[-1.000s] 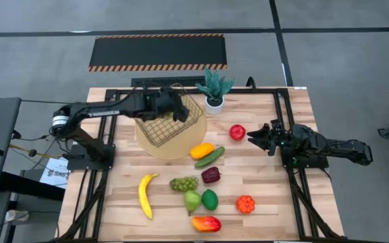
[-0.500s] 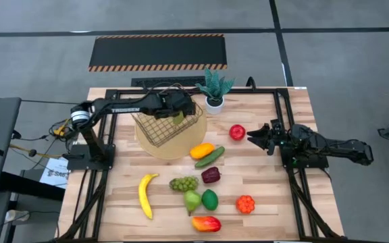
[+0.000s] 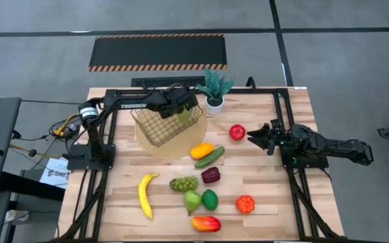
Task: Build produce basket
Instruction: Put the left pear into the wire basket
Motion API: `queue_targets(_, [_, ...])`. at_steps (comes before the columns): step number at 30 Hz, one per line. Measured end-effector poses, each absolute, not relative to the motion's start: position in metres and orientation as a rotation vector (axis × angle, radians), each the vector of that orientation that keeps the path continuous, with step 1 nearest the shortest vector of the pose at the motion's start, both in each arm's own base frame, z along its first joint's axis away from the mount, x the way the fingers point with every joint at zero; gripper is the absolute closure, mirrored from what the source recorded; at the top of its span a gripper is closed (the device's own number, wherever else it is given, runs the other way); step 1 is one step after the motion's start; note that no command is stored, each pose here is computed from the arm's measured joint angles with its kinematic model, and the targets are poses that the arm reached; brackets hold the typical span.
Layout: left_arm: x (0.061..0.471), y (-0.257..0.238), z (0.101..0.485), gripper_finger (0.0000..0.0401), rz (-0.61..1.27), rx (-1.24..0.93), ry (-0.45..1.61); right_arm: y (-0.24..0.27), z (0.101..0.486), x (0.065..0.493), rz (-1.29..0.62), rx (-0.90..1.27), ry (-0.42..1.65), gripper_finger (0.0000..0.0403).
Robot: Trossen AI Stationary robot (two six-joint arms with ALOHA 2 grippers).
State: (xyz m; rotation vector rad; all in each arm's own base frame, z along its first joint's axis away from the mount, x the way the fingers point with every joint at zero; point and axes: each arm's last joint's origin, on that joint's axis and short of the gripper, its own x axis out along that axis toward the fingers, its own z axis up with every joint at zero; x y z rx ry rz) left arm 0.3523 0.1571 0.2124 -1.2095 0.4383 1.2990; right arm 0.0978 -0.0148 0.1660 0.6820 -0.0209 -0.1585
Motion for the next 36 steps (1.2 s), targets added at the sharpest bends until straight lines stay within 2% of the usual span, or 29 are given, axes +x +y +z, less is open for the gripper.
queue_targets(4, [0.3566,0.1559,0.202,0.0039,1.285,-1.263,0.474,-0.0148,0.1659,0.0978,-0.159,0.682,-0.02,0.0162])
queue_targets(19, [0.3565,0.1568,0.2054,0.0038,1.227,-1.327,0.492,-0.0148,0.1659,0.0978,-0.16,0.682,-0.02,0.0162])
queue_targets(28, [0.357,0.1574,0.2055,0.0005,1.183,-1.353,0.521,-0.0148,0.1659,0.0978,-0.159,0.682,-0.02,0.0162])
queue_targets(36, [0.355,0.1567,0.2091,0.0002,1.188,-1.35,0.519,-0.0149,0.1659,0.0978,-0.16,0.682,-0.02,0.0162])
